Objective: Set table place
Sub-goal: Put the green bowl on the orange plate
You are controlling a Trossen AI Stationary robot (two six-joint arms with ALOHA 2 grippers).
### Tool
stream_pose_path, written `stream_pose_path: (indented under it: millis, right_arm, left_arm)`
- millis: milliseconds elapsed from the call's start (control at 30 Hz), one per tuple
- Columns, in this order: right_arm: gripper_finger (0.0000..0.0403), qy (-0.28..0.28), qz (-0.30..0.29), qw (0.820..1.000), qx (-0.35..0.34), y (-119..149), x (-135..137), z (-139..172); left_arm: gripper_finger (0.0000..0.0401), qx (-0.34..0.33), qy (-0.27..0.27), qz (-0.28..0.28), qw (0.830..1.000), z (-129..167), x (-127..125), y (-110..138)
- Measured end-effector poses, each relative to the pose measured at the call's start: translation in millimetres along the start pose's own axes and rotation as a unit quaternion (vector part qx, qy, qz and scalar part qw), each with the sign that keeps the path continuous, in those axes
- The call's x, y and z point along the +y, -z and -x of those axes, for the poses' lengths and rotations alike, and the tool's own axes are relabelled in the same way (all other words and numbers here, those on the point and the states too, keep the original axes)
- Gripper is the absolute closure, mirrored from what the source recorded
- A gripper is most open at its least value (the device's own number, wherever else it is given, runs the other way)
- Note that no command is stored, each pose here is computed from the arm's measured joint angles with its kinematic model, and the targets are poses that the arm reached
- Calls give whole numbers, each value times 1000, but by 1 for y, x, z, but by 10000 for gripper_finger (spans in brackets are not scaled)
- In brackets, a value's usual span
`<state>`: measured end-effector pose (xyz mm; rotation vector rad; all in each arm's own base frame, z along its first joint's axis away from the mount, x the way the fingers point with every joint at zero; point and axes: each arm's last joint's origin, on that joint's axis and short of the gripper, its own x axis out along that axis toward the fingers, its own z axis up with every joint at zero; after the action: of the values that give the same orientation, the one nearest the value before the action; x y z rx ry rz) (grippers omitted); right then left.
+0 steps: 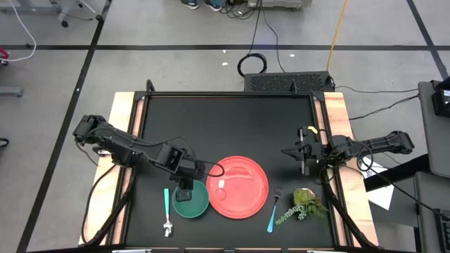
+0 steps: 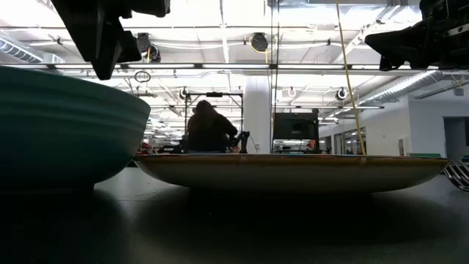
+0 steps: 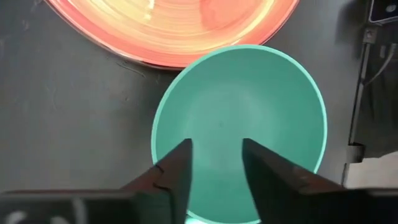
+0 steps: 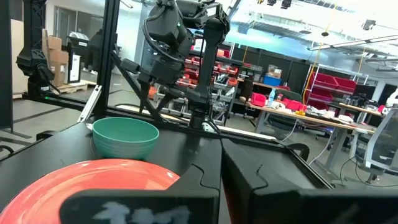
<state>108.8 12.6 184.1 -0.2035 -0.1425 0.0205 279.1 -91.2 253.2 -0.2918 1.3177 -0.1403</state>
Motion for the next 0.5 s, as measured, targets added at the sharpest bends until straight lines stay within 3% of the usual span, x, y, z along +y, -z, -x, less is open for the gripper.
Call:
stream_pose_path:
  millis: [233,500]
  right_arm:
    - [403,0,0,1000,0,0,0,0]
    - [403,0,0,1000,0,0,0,0]
  left_arm:
    - [149,-8,-25,13,1000,1,8,-2]
    - [122,1,-48,21,999,-4,18,1]
